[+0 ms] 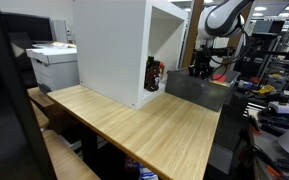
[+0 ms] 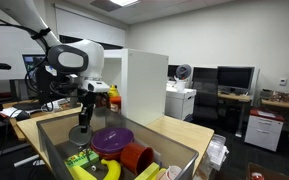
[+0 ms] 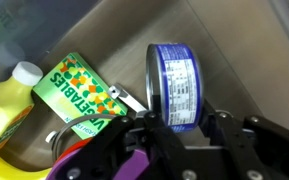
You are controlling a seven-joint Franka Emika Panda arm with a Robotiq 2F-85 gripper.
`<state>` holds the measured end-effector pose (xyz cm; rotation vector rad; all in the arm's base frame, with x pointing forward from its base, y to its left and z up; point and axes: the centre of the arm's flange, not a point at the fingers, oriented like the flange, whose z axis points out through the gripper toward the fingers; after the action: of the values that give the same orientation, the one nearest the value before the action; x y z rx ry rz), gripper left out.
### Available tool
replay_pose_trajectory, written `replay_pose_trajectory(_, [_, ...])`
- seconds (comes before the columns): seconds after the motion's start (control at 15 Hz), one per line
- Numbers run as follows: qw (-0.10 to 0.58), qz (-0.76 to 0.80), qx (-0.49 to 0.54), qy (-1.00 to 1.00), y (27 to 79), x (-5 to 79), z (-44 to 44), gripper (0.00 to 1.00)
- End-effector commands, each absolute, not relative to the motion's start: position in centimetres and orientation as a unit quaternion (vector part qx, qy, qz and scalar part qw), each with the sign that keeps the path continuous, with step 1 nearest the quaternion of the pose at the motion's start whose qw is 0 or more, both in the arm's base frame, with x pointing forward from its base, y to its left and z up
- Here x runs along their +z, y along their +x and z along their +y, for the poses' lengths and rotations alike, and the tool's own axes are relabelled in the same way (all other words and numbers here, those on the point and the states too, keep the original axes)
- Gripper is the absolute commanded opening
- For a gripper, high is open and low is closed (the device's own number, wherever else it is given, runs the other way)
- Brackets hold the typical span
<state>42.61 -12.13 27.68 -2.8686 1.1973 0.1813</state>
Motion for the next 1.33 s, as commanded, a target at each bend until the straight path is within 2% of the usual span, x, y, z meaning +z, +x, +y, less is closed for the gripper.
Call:
replay_pose_trajectory(0.0, [0.022, 0.361, 0.040, -0.931, 40.2, 30.3, -11.8, 0.12])
replay_pose_trajectory(0.6, [0.010, 0.368, -0.001, -0.930, 39.0, 32.9, -13.6, 0.12])
replay_pose_trajectory(1.27, [-0.040, 0.321, -0.057, -0.945, 40.2, 35.5, -13.8, 0.12])
